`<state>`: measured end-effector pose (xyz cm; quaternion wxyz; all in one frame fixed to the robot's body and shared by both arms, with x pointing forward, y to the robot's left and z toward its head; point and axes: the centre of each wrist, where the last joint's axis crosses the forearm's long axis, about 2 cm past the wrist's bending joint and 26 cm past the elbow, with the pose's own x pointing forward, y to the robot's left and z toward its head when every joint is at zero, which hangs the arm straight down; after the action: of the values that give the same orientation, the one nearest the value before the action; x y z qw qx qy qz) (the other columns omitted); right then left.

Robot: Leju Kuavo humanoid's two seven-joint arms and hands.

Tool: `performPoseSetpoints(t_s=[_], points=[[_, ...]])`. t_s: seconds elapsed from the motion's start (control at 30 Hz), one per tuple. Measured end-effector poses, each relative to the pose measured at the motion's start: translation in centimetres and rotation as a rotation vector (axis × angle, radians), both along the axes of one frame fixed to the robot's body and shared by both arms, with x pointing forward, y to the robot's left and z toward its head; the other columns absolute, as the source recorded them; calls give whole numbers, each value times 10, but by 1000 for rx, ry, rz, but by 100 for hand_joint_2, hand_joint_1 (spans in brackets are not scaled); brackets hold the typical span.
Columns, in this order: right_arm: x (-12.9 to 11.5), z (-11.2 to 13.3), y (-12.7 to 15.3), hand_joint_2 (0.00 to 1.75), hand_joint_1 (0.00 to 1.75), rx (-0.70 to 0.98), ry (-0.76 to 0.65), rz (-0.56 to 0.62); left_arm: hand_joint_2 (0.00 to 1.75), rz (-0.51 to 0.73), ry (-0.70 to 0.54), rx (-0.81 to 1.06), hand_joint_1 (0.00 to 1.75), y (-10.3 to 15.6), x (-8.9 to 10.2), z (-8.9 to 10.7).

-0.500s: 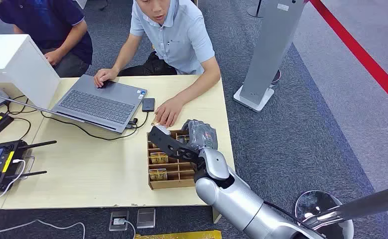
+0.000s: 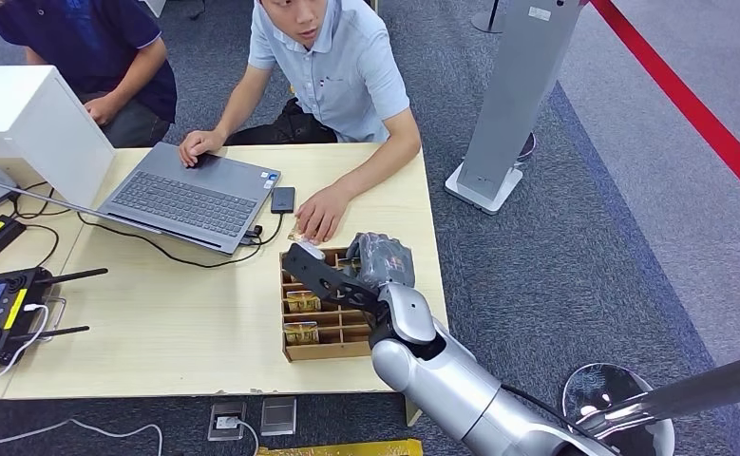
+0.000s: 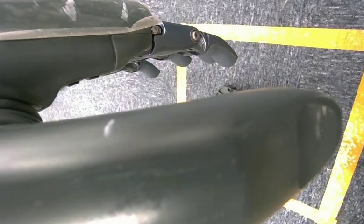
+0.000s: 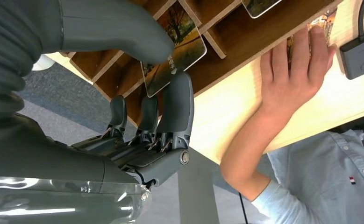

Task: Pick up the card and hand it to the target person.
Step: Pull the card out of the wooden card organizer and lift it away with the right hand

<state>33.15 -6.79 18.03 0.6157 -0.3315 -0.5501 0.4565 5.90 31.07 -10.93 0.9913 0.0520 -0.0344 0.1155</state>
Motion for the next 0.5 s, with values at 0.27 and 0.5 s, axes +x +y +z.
performPoseSetpoints(t_s=[0.27,0.5], points=[[-1,-2,0,175,99,-7,11,3,0,0,0,0,0,0,0,0],[-1,-2,0,175,96,-7,13,3,0,0,0,-1,0,0,0,0]])
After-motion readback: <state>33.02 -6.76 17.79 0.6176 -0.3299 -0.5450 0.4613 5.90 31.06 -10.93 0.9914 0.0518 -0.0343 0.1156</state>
